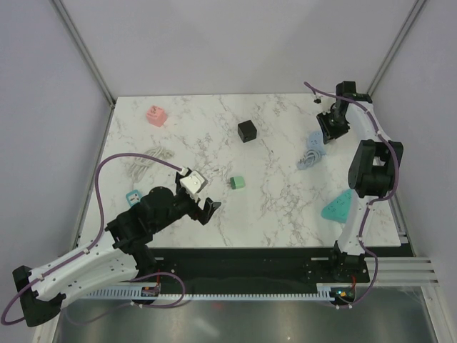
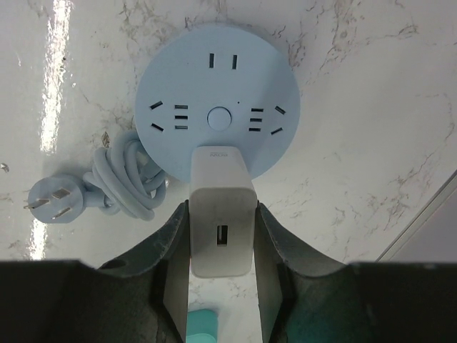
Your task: Insert the plug
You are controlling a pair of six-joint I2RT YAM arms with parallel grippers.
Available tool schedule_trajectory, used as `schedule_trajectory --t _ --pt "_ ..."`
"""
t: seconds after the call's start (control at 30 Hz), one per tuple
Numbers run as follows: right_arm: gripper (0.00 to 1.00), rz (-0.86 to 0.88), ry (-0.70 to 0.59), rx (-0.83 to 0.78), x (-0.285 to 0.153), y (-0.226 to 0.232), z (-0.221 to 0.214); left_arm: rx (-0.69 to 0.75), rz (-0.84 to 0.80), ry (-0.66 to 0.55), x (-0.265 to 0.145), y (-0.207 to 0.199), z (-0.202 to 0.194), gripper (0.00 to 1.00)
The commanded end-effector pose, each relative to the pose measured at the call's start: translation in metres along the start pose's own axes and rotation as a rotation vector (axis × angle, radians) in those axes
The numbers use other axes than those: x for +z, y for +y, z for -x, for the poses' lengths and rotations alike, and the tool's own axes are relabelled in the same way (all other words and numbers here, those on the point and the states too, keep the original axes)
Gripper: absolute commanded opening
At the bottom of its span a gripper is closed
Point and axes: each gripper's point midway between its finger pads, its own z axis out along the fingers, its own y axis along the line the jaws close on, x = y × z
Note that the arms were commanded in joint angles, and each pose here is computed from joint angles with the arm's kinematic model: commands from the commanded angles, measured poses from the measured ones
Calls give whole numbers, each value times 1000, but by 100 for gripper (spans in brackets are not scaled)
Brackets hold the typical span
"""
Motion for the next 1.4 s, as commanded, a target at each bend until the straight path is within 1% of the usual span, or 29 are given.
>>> schedule_trajectory --t 0.0,0.03,0.17,0.2,0.27,0.3,0.33,0.4,0.5,0.6,0.67,0.77,0.93,1.03,1.1,1.13,1.2,1.23,1.3,1.33,1.37 --pt "3 52 -32 -29 -6 9 0 30 -4 -48 1 0 13 92" --pt "0 68 -26 -18 1 11 -2 28 -2 -48 1 0 13 92" --pt "0 79 8 0 16 11 -11 29 -2 -54 0 1 14 92" --pt "0 92 26 8 22 12 -20 28 -2 -52 0 0 14 92" --pt "0 101 15 15 27 13 -25 29 0 -55 -1 1 15 92" --pt "0 118 39 24 33 18 -39 30 1 -54 -1 1 14 92" --pt "0 121 19 26 37 18 -38 28 3 -54 0 1 14 92" --pt "0 122 63 31 46 22 -56 32 0 -54 0 1 14 92" --pt "0 129 104 49 56 26 -70 31 -5 -58 -1 0 15 92" --pt "0 160 97 53 63 34 -72 34 1 -60 -1 2 16 92" --pt "0 134 148 58 69 32 -80 35 4 -63 -2 2 16 92" --pt "0 141 152 45 70 32 -64 34 8 -69 -3 3 17 92" --pt "0 171 153 50 73 35 -61 36 14 -66 -3 4 15 92" --pt "1 133 148 67 70 28 -57 34 21 -64 -2 5 16 92" --pt "7 95 127 82 61 21 -48 24 21 -63 -2 5 16 92" --pt "17 77 85 82 48 16 -36 17 22 -61 -2 5 16 91" --pt "29 67 36 83 31 16 -22 6 17 -67 -2 3 18 91" --pt "41 49 -10 79 14 14 -10 6 14 -69 -2 3 19 91" --pt "52 22 -69 60 -7 14 9 -42 12 -81 -4 1 25 91" --pt "61 -3 -119 53 -25 10 23 -57 13 -81 -3 1 26 91" --pt "63 -14 -140 54 -33 10 29 -100 14 -92 -5 0 31 91"
